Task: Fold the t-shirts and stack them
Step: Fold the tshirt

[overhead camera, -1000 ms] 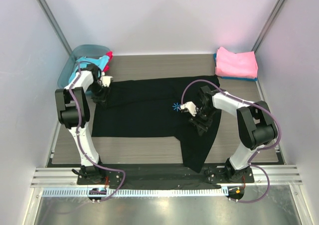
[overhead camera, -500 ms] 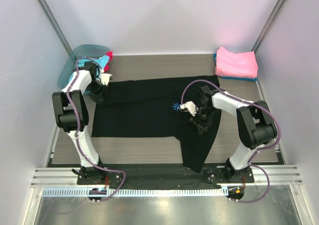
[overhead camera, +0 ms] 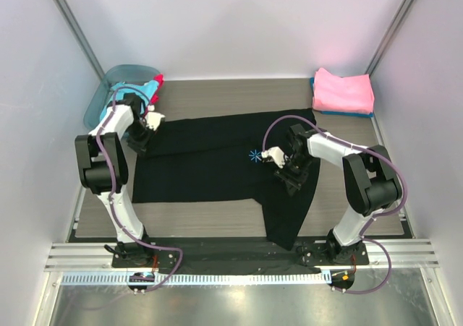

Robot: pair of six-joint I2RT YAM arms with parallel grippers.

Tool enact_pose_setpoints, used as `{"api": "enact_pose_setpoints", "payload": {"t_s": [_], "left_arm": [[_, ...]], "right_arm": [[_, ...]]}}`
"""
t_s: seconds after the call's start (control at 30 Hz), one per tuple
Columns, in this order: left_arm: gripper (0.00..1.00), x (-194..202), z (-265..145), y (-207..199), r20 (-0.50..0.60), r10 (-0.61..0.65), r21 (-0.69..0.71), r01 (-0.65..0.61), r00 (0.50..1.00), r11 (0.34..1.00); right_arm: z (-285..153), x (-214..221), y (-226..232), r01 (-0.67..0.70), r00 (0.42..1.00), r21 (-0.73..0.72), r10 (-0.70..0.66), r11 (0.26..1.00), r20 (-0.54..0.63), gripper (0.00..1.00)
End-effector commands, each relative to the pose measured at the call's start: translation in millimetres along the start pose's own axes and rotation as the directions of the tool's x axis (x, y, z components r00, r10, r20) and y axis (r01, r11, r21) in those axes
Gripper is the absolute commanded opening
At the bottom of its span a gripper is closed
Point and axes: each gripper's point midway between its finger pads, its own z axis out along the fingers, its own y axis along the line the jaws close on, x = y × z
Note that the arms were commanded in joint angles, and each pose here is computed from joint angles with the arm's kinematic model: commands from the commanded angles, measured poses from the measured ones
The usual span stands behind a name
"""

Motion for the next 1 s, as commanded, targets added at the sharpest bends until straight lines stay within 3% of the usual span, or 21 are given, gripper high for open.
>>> {"api": "enact_pose_setpoints", "payload": {"t_s": [0.0,0.2,0.33,0.5,0.57,0.7,0.8,0.97], "left_arm": [[0.00,11.4,-13.4,9.9,-0.019,0.089,-0.066,-0.090,0.996,0.994],[0.01,22.6,-7.6,3.3,-0.046,0.098,-0.043,-0.100,0.994,0.994],[0.21,34.7,-19.4,-7.5,-0.069,0.139,0.005,-0.139,0.988,0.990],[0.42,-2.8,-76.5,-9.5,0.163,0.156,-0.070,-0.147,0.974,0.987],[0.42,-15.6,-79.2,-12.0,0.192,0.129,-0.058,-0.120,0.973,0.991],[0.27,-23.5,-44.6,-25.4,0.100,0.053,0.075,-0.061,0.994,0.995],[0.20,-31.7,-29.0,-30.8,0.092,0.003,0.118,-0.014,0.996,0.993],[0.16,-31.0,-5.7,-35.8,0.052,-0.021,0.156,0.013,0.998,0.988]], "right_arm": [[37.1,43.7,-31.7,0.029,0.983,0.098,-0.011,0.995,-0.183,0.42],[36.8,42.0,-34.0,0.028,0.983,0.101,-0.009,0.994,-0.186,0.42],[29.6,41.9,-33.0,0.030,0.980,0.100,-0.009,0.995,-0.199,0.42],[-0.4,20.8,-30.9,0.059,0.991,0.120,-0.044,0.991,-0.127,0.42],[-9.1,8.9,-32.5,0.059,0.994,0.123,-0.047,0.991,-0.097,0.43],[-14.3,-11.7,-39.9,0.028,0.998,0.123,-0.021,0.992,-0.057,0.43],[-16.1,-31.0,-48.0,0.012,1.000,0.119,-0.010,0.993,-0.023,0.42],[-28.4,-61.6,-61.9,-0.008,1.000,0.129,0.004,0.992,0.031,0.42]]}}
